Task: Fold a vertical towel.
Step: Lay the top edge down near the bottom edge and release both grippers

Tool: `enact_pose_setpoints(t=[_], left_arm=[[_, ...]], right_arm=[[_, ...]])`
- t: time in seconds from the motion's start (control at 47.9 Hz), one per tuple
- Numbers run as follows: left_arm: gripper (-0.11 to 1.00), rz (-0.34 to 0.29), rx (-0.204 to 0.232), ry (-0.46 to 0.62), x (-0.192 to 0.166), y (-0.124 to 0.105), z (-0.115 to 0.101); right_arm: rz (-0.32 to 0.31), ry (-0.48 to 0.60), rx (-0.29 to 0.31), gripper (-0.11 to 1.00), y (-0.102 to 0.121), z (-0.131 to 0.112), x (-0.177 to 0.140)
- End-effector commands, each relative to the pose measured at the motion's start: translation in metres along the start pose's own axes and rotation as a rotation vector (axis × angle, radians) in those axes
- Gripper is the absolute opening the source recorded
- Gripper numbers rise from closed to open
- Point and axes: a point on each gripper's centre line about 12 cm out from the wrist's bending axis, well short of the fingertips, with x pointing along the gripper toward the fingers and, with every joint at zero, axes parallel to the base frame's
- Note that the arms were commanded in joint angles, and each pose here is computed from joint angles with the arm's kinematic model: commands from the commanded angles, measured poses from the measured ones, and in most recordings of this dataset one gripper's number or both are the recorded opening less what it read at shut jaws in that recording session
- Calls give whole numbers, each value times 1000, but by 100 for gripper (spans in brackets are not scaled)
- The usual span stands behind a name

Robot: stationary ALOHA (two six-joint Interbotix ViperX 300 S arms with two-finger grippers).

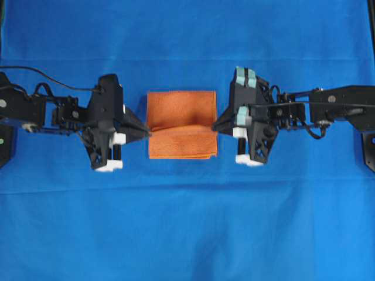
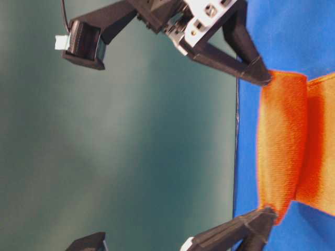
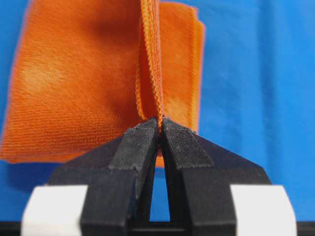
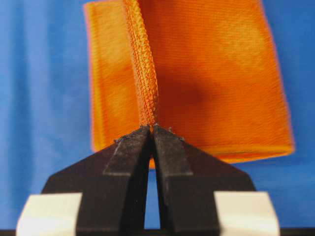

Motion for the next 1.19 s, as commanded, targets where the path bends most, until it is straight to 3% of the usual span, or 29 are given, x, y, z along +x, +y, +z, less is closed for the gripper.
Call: enact_pose_setpoints(t=[0.0,0.167,0.418,1.003,1.065,1.17], left_arm=[[2,-15,3,20,5,-7,-3],[2,-14,-14,77,18,-8,-19],[2,-13,-17,63,25,-7,-28],[3,-16,-10,25,27,-7,-24],[9,-16,-10,23,27,-7,-23],[38,-16,-10,23,27,-7,-23]], right_arm=[[8,1,10,3,4,-1,-1],[17,8,16,3,7,-7,8],[20,21,25,3,8,-15,21],[22,18,25,4,8,-15,24],[22,15,25,16,8,-14,24],[26,4,24,49,9,-13,24]])
